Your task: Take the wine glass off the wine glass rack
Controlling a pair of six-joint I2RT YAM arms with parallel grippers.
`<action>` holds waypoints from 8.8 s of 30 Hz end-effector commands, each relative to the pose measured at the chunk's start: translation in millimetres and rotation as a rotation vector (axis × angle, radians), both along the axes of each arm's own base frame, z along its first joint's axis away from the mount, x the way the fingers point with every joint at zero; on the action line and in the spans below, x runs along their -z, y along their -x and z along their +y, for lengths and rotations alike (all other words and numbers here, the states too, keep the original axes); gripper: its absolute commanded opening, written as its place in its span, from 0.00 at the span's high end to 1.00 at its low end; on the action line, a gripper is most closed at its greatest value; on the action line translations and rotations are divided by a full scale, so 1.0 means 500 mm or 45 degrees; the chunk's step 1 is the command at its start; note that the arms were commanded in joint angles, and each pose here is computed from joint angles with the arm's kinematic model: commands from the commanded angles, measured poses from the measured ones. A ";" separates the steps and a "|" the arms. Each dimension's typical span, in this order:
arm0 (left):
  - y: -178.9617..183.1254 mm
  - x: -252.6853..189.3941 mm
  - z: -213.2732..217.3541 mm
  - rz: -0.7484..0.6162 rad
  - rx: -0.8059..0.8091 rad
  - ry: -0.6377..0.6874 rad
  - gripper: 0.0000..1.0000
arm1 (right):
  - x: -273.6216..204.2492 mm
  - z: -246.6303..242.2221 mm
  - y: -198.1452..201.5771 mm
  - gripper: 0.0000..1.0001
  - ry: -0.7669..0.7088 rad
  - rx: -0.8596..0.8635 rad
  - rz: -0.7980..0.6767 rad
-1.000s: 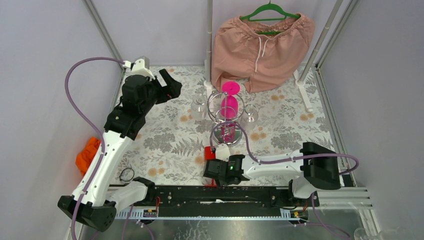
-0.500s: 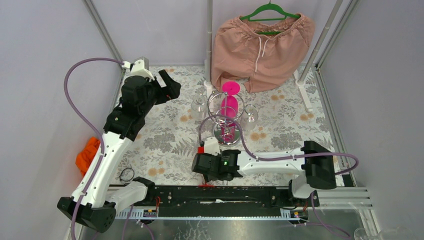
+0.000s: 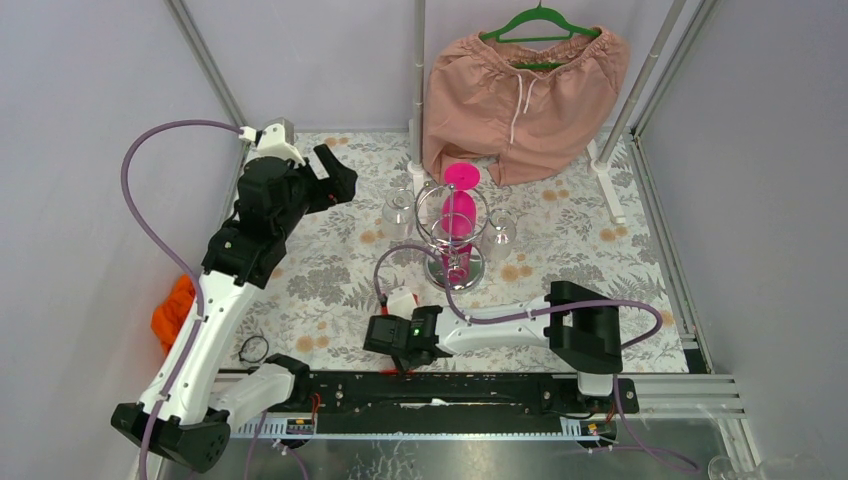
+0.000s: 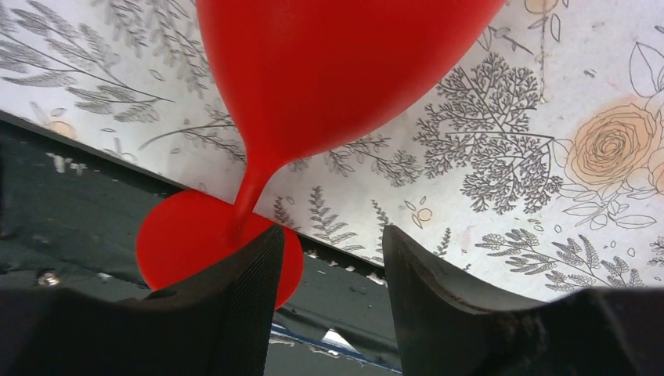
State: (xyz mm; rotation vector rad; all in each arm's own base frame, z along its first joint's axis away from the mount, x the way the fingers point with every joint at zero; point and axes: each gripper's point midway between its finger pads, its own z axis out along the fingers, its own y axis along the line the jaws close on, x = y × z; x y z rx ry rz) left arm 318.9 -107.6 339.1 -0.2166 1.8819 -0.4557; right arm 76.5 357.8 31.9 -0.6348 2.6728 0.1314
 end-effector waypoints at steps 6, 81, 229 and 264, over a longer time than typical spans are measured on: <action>0.020 0.009 0.027 -0.009 -0.042 -0.075 0.01 | -0.097 0.069 -0.006 0.43 -0.111 -0.044 -0.088; 0.255 0.548 0.012 1.040 -0.307 -0.335 0.17 | -0.261 -0.197 -0.058 0.40 -0.316 0.134 -0.397; 0.471 -0.151 -0.368 -0.718 1.288 -0.544 0.85 | -0.892 -0.125 -0.057 0.41 -1.171 -0.177 -0.709; 0.430 -0.149 -0.365 -0.686 1.144 -0.649 0.47 | -0.723 -0.051 -0.068 1.00 -0.847 -0.176 -0.603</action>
